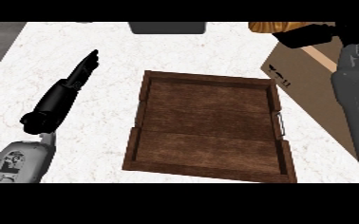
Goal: Pick the croissant from the tray and place it in the cardboard box
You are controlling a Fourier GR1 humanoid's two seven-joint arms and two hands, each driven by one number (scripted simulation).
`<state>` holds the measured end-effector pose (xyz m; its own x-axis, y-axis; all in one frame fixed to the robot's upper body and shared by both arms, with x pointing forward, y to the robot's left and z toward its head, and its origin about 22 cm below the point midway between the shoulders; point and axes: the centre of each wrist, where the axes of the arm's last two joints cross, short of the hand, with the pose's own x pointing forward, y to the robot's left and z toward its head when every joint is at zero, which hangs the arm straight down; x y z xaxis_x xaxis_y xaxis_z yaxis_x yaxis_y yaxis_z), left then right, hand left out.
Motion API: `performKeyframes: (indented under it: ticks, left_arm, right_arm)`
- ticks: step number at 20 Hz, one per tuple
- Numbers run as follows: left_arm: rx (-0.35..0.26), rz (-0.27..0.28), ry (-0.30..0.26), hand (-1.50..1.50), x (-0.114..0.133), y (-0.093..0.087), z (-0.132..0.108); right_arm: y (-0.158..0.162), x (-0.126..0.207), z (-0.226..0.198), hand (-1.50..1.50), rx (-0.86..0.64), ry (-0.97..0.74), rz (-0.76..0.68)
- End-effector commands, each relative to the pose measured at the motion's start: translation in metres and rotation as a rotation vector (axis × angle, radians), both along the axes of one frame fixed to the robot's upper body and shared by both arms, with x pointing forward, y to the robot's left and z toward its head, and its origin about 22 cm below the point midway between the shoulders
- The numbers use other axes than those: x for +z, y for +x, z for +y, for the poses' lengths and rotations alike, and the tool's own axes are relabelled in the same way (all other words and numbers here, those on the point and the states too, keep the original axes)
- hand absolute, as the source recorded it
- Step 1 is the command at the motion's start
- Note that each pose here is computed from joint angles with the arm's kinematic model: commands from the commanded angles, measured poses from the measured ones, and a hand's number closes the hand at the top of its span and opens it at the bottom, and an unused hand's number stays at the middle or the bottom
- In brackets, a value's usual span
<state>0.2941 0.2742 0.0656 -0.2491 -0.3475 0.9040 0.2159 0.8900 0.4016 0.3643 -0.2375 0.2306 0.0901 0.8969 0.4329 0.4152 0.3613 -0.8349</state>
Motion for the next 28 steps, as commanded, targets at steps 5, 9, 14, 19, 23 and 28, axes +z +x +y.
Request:
performKeyframes:
  ticks: [5, 9, 14, 19, 23, 28]
  left_arm:
    - [0.0, -0.008, 0.003, 0.0, 0.001, -0.008, 0.007]
    - [-0.022, -0.009, -0.012, 0.0, 0.002, -0.003, -0.017]
    - [-0.027, -0.023, -0.003, 0.0, 0.004, -0.006, -0.008]
    - [-0.011, -0.002, -0.004, 0.0, -0.008, -0.006, -0.017]
    - [-0.016, 0.005, -0.01, 0.0, 0.005, -0.001, -0.012]
    - [-0.015, -0.025, -0.003, 0.0, 0.01, 0.003, -0.018]
  right_arm:
    - [0.012, -0.006, -0.095, 1.5, -0.103, -0.075, 0.126]
    - [0.023, -0.024, -0.128, 1.5, -0.106, -0.064, 0.37]
    - [0.016, -0.036, -0.18, 1.5, -0.07, -0.038, 0.497]
    - [0.009, -0.05, -0.211, 1.5, -0.076, -0.045, 0.685]
    - [0.006, -0.043, -0.221, -1.5, 0.078, -0.011, 0.77]
    - [0.018, -0.059, -0.213, -1.5, 0.211, 0.085, 0.546]
